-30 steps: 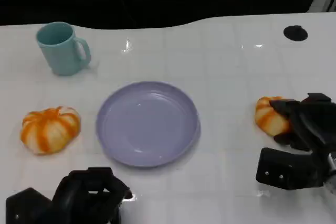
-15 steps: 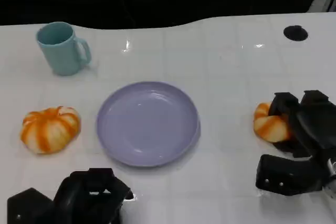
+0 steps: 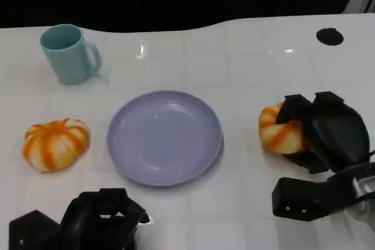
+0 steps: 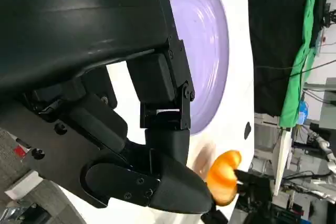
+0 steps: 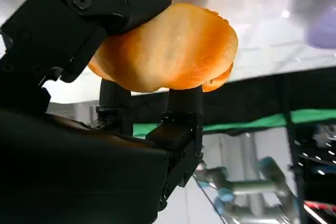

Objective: Grasp the bread from the table and place it into the plate.

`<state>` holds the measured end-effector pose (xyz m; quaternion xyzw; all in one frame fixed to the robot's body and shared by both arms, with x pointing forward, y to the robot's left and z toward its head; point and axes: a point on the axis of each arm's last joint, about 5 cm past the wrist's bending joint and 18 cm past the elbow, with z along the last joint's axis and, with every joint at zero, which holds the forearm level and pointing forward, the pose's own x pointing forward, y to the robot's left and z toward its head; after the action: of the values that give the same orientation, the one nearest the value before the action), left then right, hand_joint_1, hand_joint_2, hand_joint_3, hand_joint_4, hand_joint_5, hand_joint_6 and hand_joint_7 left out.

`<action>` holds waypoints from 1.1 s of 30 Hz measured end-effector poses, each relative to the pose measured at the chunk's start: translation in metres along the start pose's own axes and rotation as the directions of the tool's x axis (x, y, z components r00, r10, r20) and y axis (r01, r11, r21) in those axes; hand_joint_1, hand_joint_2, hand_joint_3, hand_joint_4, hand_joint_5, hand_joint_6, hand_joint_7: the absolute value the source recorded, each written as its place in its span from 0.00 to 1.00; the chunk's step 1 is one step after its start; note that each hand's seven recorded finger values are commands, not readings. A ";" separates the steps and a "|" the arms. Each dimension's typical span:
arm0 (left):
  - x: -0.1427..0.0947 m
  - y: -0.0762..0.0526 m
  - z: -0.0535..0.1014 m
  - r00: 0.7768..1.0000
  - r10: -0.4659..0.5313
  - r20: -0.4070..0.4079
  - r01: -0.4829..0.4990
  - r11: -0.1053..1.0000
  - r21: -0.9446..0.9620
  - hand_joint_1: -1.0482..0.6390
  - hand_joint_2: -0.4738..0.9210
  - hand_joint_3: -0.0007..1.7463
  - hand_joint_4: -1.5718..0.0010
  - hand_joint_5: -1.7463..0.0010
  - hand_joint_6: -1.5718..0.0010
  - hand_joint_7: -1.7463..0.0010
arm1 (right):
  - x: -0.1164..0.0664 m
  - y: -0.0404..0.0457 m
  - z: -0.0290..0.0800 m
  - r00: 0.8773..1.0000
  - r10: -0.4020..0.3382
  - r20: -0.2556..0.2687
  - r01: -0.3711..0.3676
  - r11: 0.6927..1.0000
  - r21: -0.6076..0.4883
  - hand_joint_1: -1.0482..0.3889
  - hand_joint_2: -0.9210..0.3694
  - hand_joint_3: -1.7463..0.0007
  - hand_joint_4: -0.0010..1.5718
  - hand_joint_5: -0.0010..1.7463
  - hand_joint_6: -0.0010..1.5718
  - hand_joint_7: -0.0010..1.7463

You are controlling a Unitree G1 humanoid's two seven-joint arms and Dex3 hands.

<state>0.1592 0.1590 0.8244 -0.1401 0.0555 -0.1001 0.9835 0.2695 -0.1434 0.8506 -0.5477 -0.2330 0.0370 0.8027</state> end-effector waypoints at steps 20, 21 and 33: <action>0.001 -0.003 -0.001 1.000 -0.004 -0.005 0.004 1.000 0.002 0.00 0.80 0.26 0.00 0.29 0.08 0.60 | 0.045 0.0004 0.074 0.970 -0.061 0.234 0.021 0.985 0.169 0.60 0.50 0.24 0.61 1.00 0.48 1.00; 0.001 -0.003 -0.001 1.000 -0.003 -0.005 0.003 1.000 0.002 0.00 0.80 0.26 0.00 0.29 0.08 0.60 | 0.047 0.0011 0.078 0.968 -0.052 0.246 0.010 0.985 0.171 0.61 0.50 0.27 0.61 1.00 0.48 0.98; 0.000 -0.005 -0.001 1.000 -0.013 0.000 0.013 1.000 0.010 0.00 0.80 0.26 0.00 0.30 0.08 0.60 | 0.057 0.0146 0.107 0.953 0.041 0.301 -0.100 0.978 0.182 0.61 0.42 0.40 0.59 1.00 0.44 0.99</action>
<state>0.1584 0.1534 0.8245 -0.1357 0.0541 -0.1070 0.9835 0.2784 -0.0276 0.8876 -0.4627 -0.3257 0.1696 0.8069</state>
